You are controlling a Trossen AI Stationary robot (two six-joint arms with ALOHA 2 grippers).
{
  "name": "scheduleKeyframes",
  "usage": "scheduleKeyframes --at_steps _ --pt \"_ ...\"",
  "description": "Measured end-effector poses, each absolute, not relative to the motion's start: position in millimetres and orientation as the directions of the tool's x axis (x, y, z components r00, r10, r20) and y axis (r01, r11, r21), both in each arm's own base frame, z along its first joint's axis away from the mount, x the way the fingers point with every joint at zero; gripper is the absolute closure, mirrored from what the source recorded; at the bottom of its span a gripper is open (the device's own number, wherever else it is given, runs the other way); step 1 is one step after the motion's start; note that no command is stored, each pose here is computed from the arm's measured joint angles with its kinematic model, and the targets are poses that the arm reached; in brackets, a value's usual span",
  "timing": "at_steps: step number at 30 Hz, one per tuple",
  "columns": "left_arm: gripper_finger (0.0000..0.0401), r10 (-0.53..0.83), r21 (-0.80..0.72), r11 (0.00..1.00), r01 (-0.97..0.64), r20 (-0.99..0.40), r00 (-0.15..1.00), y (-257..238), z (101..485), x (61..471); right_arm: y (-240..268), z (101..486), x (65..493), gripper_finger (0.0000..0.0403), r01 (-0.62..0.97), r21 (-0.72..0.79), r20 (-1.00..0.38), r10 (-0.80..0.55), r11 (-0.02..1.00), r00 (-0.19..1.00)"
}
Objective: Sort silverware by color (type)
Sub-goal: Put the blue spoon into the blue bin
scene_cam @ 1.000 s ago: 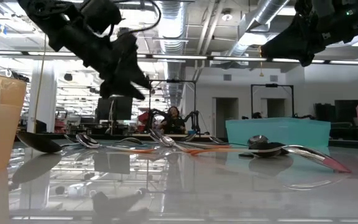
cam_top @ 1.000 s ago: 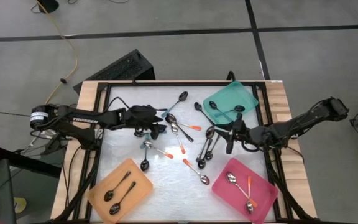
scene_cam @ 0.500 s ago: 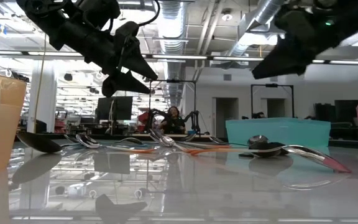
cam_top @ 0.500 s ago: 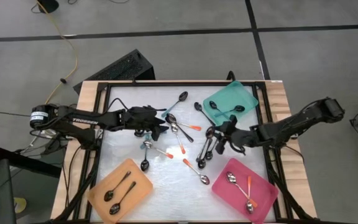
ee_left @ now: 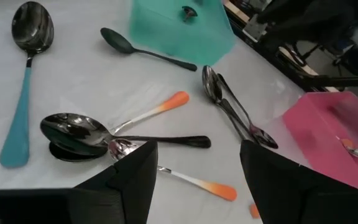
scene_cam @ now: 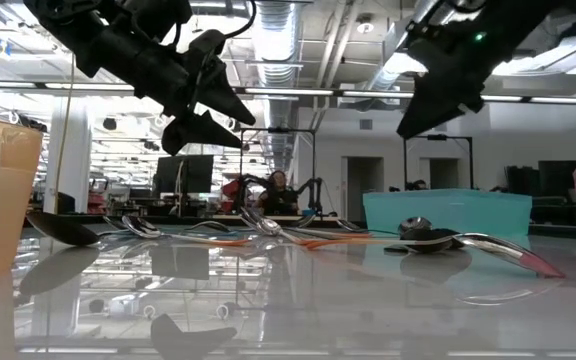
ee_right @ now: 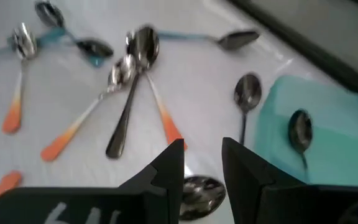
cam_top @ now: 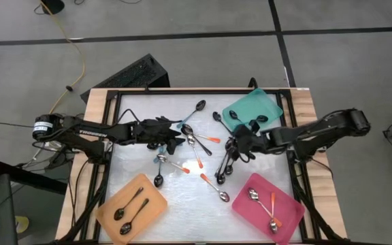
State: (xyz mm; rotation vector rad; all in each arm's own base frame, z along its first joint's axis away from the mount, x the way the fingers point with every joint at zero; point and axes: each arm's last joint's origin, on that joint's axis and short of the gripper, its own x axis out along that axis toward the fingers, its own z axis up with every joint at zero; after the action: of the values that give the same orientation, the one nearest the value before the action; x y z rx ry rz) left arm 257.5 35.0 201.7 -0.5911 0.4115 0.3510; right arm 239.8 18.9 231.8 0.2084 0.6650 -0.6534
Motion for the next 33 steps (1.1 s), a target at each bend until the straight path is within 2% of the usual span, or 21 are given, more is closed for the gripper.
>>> scheduleKeyframes --at_steps 5,10,19,28,33 --pt "0.0186 0.194 -0.465 0.776 -0.426 -0.468 0.862 33 202 258 13 223 250 0.0285 0.563 0.013 -0.713 -0.387 0.827 0.585" --pt "0.0186 0.196 -0.48 0.768 -0.423 -0.453 0.87 33 203 258 12 205 260 0.0285 0.399 -0.013 -0.796 -0.251 0.917 0.551" --pt "0.0186 0.207 -0.492 0.77 -0.407 -0.412 0.888 34 207 260 20 170 276 0.0285 0.108 -0.123 -0.863 -0.16 0.986 0.479" --pt "0.0186 0.208 -0.515 0.76 -0.396 -0.385 0.899 34 210 261 26 164 287 0.0285 0.088 -0.117 -0.839 -0.146 0.989 0.524" --pt "0.0186 0.173 -0.558 0.746 -0.363 -0.364 0.915 33 212 263 25 187 293 0.0285 0.112 -0.101 -0.816 -0.147 0.989 0.56"
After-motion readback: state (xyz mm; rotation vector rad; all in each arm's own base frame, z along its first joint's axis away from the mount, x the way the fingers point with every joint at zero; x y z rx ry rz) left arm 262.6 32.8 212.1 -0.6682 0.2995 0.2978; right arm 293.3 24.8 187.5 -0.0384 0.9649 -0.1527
